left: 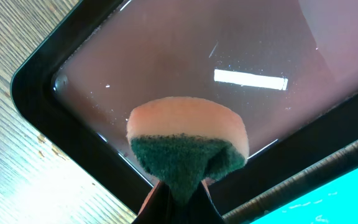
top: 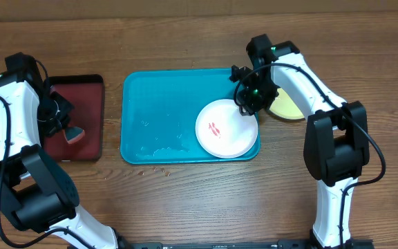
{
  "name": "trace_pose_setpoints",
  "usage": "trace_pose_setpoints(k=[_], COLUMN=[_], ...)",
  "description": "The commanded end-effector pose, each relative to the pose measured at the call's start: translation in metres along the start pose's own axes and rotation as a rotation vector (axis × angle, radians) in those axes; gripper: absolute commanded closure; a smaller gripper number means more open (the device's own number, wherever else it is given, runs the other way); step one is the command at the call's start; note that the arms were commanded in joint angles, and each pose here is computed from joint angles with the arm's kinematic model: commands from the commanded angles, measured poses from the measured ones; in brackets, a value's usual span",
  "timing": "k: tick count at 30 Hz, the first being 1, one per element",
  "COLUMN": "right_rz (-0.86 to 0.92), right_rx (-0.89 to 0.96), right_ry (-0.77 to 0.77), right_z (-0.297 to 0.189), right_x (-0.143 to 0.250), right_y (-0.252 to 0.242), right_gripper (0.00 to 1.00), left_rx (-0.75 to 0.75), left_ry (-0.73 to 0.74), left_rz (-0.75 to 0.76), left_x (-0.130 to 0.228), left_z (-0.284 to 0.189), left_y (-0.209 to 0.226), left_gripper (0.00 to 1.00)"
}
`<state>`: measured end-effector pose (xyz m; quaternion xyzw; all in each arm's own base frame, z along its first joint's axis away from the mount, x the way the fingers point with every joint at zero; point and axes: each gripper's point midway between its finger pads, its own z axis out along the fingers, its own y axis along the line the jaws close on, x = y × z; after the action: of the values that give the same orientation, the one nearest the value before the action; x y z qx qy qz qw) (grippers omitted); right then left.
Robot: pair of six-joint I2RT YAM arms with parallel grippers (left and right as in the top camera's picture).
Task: Clean dirty plates on tray and stack at the side
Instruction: 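Move the right gripper to the white plate rim and grip it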
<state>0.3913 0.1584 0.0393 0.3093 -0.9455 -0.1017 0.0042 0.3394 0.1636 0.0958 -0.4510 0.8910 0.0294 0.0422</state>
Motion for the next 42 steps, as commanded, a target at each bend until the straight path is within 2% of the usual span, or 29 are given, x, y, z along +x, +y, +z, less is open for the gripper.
trace_pose_setpoints(k=[1,5,9,16,20,28,33,42], right_rz=[-0.018,-0.018,0.007,0.059,0.134,0.278,0.348,0.299], right_rx=[0.064,0.062,0.056,0.037,0.007,-0.037,-0.089,-0.108], right_ry=[0.001,0.004,0.019,0.035,0.021,-0.012,-0.068,-0.127], right_z=[-0.005,0.000,0.008,0.021,0.023,0.029,0.035,0.043], right_x=[0.003,0.004,0.010,0.019,0.016,-0.002,-0.024,-0.047], right_y=[-0.007,-0.008,-0.007,-0.004,0.003,0.036,0.070,0.122], right_gripper=[0.56,0.57,0.72,0.74,0.96,0.96,0.96,0.96], left_rx=[0.013,0.013,0.013,0.013,0.014,0.030,0.048,0.145], left_ry=[0.001,0.002,0.002,0.002,0.000,-0.029,-0.064,-0.110], left_rz=[0.023,0.023,0.023,0.023,0.022,0.031,0.063,0.123], left_x=[0.002,0.002,0.002,0.002,0.001,-0.006,-0.009,-0.010], left_z=[-0.002,-0.002,-0.002,-0.002,-0.002,0.000,0.019,0.050], left_y=[-0.002,-0.002,-0.002,-0.002,-0.002,-0.006,-0.010,-0.026], left_gripper=[0.96,0.96,0.96,0.96,0.96,0.96,0.96,0.96])
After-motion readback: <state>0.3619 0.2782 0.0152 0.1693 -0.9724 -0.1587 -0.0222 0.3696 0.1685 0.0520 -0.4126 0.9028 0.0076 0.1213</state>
